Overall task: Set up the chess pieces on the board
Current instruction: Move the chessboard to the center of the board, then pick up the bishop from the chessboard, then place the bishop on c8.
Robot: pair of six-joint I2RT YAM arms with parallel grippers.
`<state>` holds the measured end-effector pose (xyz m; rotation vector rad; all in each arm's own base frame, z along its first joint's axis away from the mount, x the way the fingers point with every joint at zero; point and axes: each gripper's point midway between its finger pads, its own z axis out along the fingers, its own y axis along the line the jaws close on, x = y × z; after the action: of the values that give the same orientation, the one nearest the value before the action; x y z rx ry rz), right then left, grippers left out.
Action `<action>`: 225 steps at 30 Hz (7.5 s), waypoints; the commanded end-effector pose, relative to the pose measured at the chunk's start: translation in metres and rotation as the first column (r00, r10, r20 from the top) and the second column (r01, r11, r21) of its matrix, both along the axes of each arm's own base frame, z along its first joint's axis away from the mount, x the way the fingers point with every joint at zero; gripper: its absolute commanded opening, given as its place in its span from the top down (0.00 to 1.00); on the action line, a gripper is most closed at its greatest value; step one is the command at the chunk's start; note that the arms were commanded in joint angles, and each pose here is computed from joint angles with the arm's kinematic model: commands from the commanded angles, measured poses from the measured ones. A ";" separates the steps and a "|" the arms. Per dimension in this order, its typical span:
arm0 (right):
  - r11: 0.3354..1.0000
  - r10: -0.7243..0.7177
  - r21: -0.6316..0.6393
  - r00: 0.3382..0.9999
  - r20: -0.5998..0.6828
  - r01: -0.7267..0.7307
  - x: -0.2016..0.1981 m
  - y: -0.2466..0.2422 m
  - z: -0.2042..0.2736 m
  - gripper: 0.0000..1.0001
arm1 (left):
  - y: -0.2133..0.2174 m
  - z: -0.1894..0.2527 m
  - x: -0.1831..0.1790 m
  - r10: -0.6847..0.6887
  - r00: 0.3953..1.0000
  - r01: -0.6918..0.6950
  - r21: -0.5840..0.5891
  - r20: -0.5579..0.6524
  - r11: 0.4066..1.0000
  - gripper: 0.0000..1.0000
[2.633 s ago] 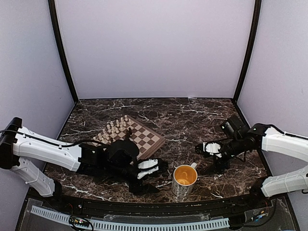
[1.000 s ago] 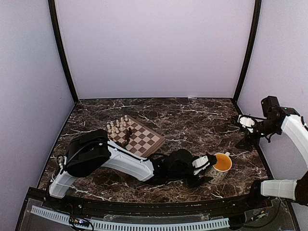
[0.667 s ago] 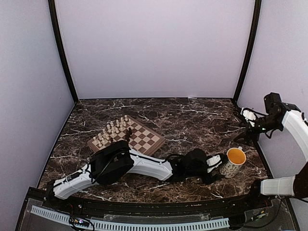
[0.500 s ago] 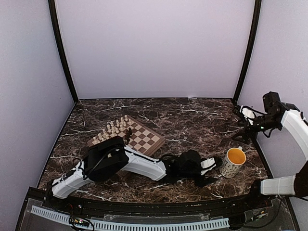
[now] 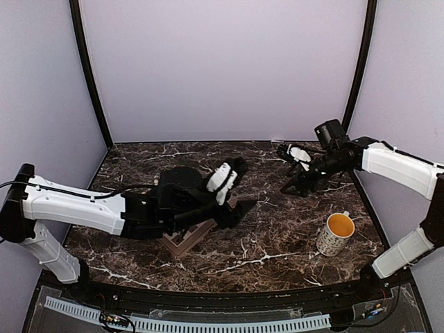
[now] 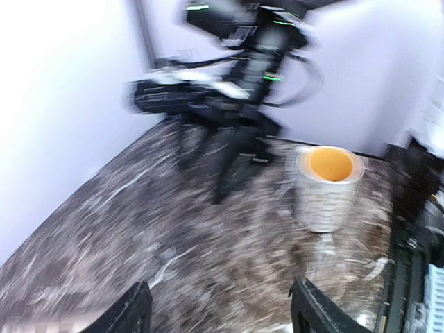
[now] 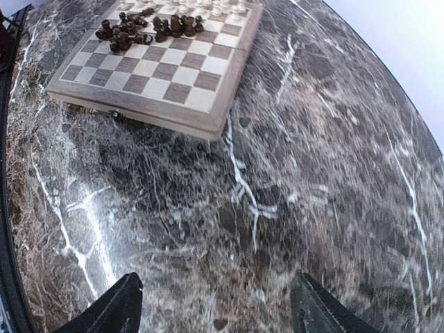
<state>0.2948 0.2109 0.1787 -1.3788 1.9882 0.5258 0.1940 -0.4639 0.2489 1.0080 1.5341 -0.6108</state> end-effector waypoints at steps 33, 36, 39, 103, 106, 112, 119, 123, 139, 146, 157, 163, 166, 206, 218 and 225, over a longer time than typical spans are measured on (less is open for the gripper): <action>0.965 -0.196 -0.184 0.980 -0.023 0.189 0.146 0.172 -0.137 0.69 | 0.438 -0.217 0.117 0.668 -0.093 -0.922 0.317 -0.738 0.222 1.00; 0.969 -0.118 -0.224 0.992 -0.037 0.107 0.132 0.179 -0.154 0.69 | 0.436 -0.225 0.131 0.664 -0.093 -0.917 0.324 -0.742 0.233 1.00; 0.968 -0.083 -0.242 0.994 -0.066 0.065 0.121 0.179 -0.165 0.70 | 0.432 -0.237 0.139 0.652 -0.096 -0.910 0.332 -0.752 0.249 1.00; 0.987 0.025 -0.154 0.988 -0.151 -0.048 -0.024 0.038 -0.026 0.41 | 0.272 -0.052 0.160 0.704 0.565 -0.650 0.294 -0.430 0.701 0.38; 0.985 0.128 -0.105 0.987 -0.099 -0.139 -0.029 0.063 -0.005 0.45 | 0.251 -0.020 0.185 0.647 0.668 -0.625 0.194 -0.368 0.756 0.38; 0.913 0.321 -0.225 0.939 -0.122 -0.341 -0.047 0.114 -0.023 0.61 | 0.230 -0.010 0.195 0.454 0.705 -0.519 0.039 -0.545 0.854 0.41; 0.853 0.416 -0.286 0.899 -0.133 -0.437 -0.054 0.153 -0.048 0.62 | 0.234 -0.001 0.191 0.447 0.745 -0.494 0.042 -0.495 0.869 0.44; 0.826 0.446 -0.312 0.883 -0.149 -0.470 -0.056 0.166 -0.056 0.60 | 0.259 -0.011 0.190 0.517 0.721 -0.549 0.076 -0.461 0.833 0.44; 0.778 0.455 -0.383 0.867 -0.202 -0.498 -0.055 0.178 -0.086 0.59 | 0.284 0.017 0.184 0.564 0.743 -0.590 0.046 -0.360 0.806 0.44; 0.771 0.453 -0.388 0.863 -0.223 -0.505 -0.060 0.174 -0.093 0.67 | 0.283 0.014 0.185 0.563 0.742 -0.587 0.053 -0.364 0.807 0.44; 0.757 0.459 -0.389 0.851 -0.256 -0.525 -0.067 0.173 -0.102 0.73 | 0.281 0.009 0.185 0.557 0.742 -0.579 0.062 -0.374 0.813 0.44; 0.752 0.459 -0.391 0.848 -0.266 -0.530 -0.070 0.173 -0.107 0.76 | 0.279 0.006 0.185 0.546 0.744 -0.568 0.065 -0.386 0.820 0.44; 0.751 0.459 -0.391 0.847 -0.268 -0.531 -0.070 0.174 -0.109 0.77 | 0.279 0.006 0.185 0.546 0.744 -0.568 0.067 -0.385 0.821 0.44; 0.801 0.438 -0.343 0.871 -0.223 -0.490 -0.127 0.111 -0.080 0.93 | 0.297 0.002 0.196 0.580 0.714 -0.603 0.077 -0.392 0.794 0.44; 0.758 0.460 -0.395 0.855 -0.239 -0.519 -0.134 0.126 -0.097 0.93 | 0.301 0.004 0.197 0.576 0.712 -0.605 0.066 -0.401 0.794 0.44; 0.751 0.460 -0.407 0.854 -0.242 -0.520 -0.134 0.128 -0.101 0.92 | 0.300 0.005 0.196 0.570 0.714 -0.602 0.059 -0.407 0.796 0.44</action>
<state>0.1580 0.3301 0.0774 -2.2664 1.9156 0.3909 0.3916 -0.1653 0.2487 0.2856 2.0694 -0.4060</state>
